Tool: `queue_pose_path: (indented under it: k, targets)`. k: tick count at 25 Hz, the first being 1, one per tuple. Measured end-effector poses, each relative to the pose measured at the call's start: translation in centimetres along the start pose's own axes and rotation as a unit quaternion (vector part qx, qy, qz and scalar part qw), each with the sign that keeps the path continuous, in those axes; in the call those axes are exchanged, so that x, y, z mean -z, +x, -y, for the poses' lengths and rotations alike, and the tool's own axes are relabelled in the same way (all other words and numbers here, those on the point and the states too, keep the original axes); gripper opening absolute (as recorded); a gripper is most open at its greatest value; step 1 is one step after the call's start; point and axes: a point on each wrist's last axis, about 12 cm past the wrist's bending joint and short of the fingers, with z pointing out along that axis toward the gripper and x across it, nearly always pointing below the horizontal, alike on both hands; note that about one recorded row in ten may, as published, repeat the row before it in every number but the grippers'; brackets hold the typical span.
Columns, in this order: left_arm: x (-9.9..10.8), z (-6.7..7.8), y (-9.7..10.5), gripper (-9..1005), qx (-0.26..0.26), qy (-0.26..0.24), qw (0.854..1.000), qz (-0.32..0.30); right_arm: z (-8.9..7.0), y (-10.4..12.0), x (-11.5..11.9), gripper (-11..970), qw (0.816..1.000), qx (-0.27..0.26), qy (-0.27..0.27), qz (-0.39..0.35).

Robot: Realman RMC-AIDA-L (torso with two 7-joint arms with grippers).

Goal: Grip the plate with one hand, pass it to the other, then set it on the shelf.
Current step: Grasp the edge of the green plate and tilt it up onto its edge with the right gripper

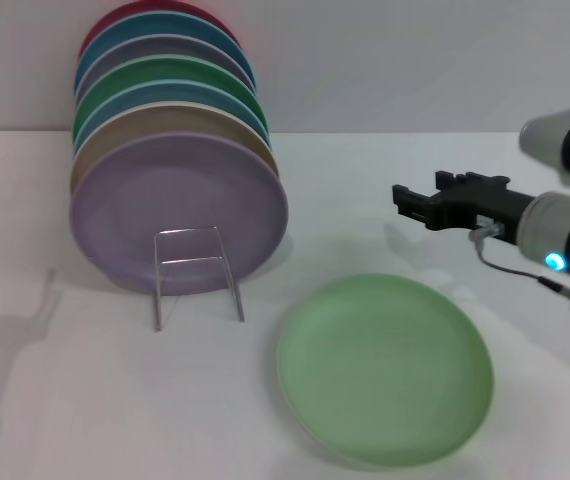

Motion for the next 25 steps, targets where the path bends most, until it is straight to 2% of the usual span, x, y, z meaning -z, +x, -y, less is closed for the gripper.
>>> queue_pose_path:
  k: [3, 4, 5, 9, 19, 25]
  targets:
    - [-0.5, 0.2, 0.1, 814, 0.001, 0.004, 1.0, -0.002, 0.6, -1.6, 0.9, 639, 0.998, 0.007, -0.008, -0.057]
    - [-0.8, 0.3, 0.2, 814, 0.002, 0.007, 1.0, -0.004, 0.7, -2.4, 1.3, 639, 0.995, 0.011, -0.013, -0.098]
    - [-0.8, 0.3, 0.2, 814, 0.002, 0.007, 1.0, -0.004, 0.7, -2.4, 1.3, 639, 0.995, 0.011, -0.013, -0.098]
    - [-1.4, 0.6, 0.2, 814, 0.003, 0.012, 1.0, -0.006, 0.9, -3.9, 2.0, 639, 0.981, -0.006, -0.034, -0.193]
    - [-1.9, 0.4, 0.4, 815, 0.002, 0.006, 1.0, -0.012, 1.6, -4.1, 3.4, 640, 0.955, -0.071, -0.06, -0.283]
    - [-2.0, 0.4, 0.4, 815, 0.003, 0.005, 1.0, -0.014, 1.9, -3.7, 3.8, 640, 0.948, -0.077, -0.05, -0.304]
